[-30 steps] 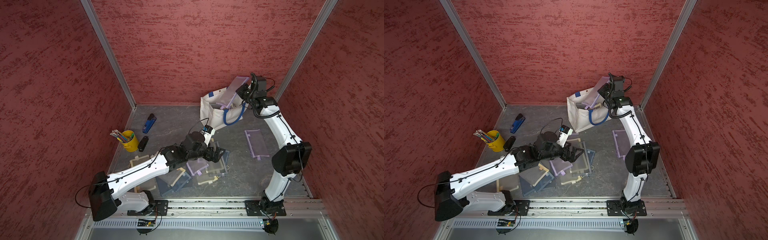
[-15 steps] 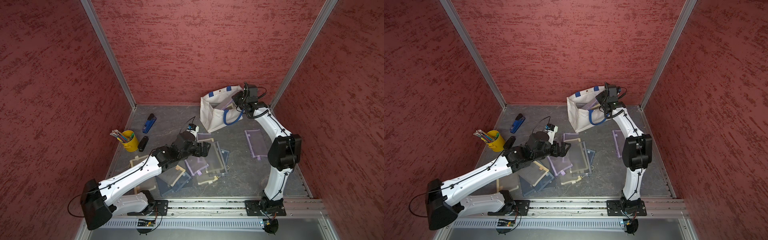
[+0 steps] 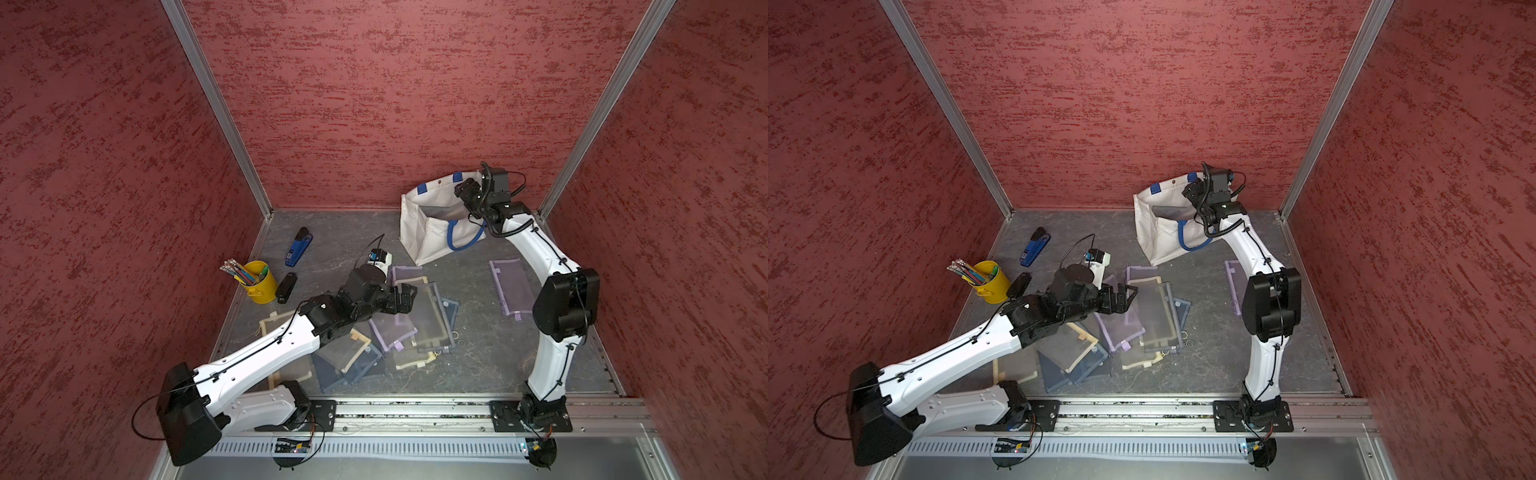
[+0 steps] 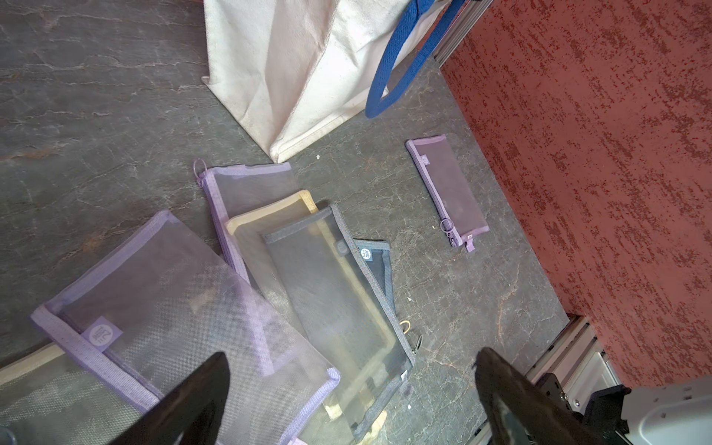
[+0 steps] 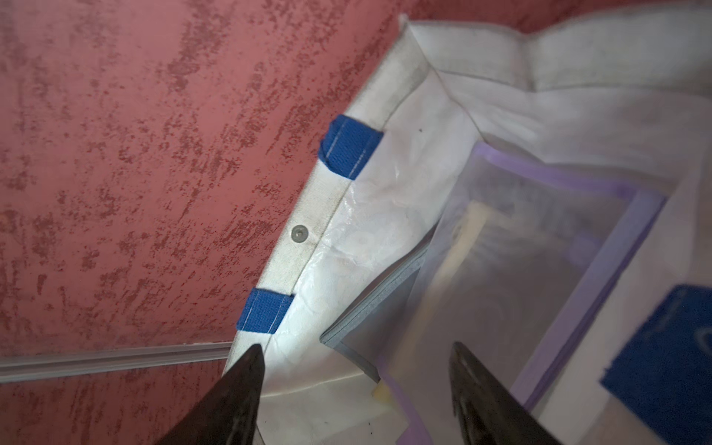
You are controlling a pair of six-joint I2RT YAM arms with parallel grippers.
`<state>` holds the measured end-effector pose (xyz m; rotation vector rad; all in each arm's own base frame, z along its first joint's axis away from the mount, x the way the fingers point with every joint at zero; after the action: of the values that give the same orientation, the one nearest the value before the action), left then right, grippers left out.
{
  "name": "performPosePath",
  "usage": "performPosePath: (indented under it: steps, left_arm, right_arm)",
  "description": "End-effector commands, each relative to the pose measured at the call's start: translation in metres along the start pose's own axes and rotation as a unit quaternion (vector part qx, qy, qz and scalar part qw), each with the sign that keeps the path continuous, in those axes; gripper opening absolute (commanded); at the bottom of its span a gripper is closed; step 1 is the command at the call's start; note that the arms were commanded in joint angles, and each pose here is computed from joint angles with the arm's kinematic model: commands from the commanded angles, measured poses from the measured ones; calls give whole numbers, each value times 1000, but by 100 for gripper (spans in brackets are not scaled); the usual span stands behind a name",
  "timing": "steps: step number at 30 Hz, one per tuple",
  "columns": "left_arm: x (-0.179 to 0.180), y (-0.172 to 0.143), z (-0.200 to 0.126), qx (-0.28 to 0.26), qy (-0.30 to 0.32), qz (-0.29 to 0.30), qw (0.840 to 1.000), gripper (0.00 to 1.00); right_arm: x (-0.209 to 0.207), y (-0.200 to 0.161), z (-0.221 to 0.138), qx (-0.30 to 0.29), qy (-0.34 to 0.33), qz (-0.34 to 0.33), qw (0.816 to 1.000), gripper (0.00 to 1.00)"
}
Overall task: Put the pencil pouch into the canvas bag
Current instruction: Place the pencil pouch in the canvas bag, then pick up the pencil pouch from the center of the board.
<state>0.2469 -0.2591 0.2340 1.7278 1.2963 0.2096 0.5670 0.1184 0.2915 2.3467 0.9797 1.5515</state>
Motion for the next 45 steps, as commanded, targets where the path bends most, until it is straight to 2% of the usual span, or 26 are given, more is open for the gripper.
performPosePath:
  steps: [1, 5, 8, 11, 13, 16, 19, 22, 27, 36, 45]
  left_arm:
    - [-11, 9, -4, -11, -13, 17, 1000, 99]
    - [-21, 3, 9, 14, -33, 11, 999, 100]
    - [-35, -3, 22, 36, -59, 1, 998, 100]
    - [-52, -9, 39, 59, -82, 0, 995, 100]
    - [-65, -15, 53, 79, -106, -1, 991, 100]
    - [-86, -21, 72, 104, -132, 11, 986, 100]
    - [-108, -23, 89, 114, -159, 15, 981, 99]
    - [-125, -25, 105, 125, -186, 9, 975, 100]
    - [-143, -25, 120, 140, -216, 9, 966, 99]
    - [-138, -27, 128, 141, -213, -5, 967, 100]
    - [-121, -34, 128, 140, -209, -19, 968, 100]
  right_arm:
    - [33, 17, -48, -10, 19, -88, 996, 78]
    - [29, 14, -88, 13, 1, -171, 985, 81]
    - [3, 9, -120, 27, -28, -206, 978, 83]
    - [-49, 12, -150, 30, -76, -201, 976, 83]
    - [-94, 15, -171, 25, -105, -176, 978, 84]
    - [-171, 10, -182, 34, -158, -131, 978, 84]
    - [-235, -1, -180, 46, -195, -79, 976, 82]
    - [-271, -2, -179, 30, -221, -52, 973, 81]
    - [-319, -3, -164, 52, -254, -27, 966, 80]
    - [-360, -23, -131, 124, -261, -16, 957, 78]
    - [-379, -70, -129, 201, -283, -39, 937, 71]
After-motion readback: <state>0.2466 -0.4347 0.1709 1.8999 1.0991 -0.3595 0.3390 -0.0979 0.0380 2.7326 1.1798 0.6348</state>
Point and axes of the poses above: each gripper's point midway between its finger pads, its own z axis out along the fingers, its own x axis along the line the jaws close on, y = z × x, the point moved 1 cm from there along -z, back along the fingers, and after that the axes turned 6 degrees about z, right-handed, at the moved point
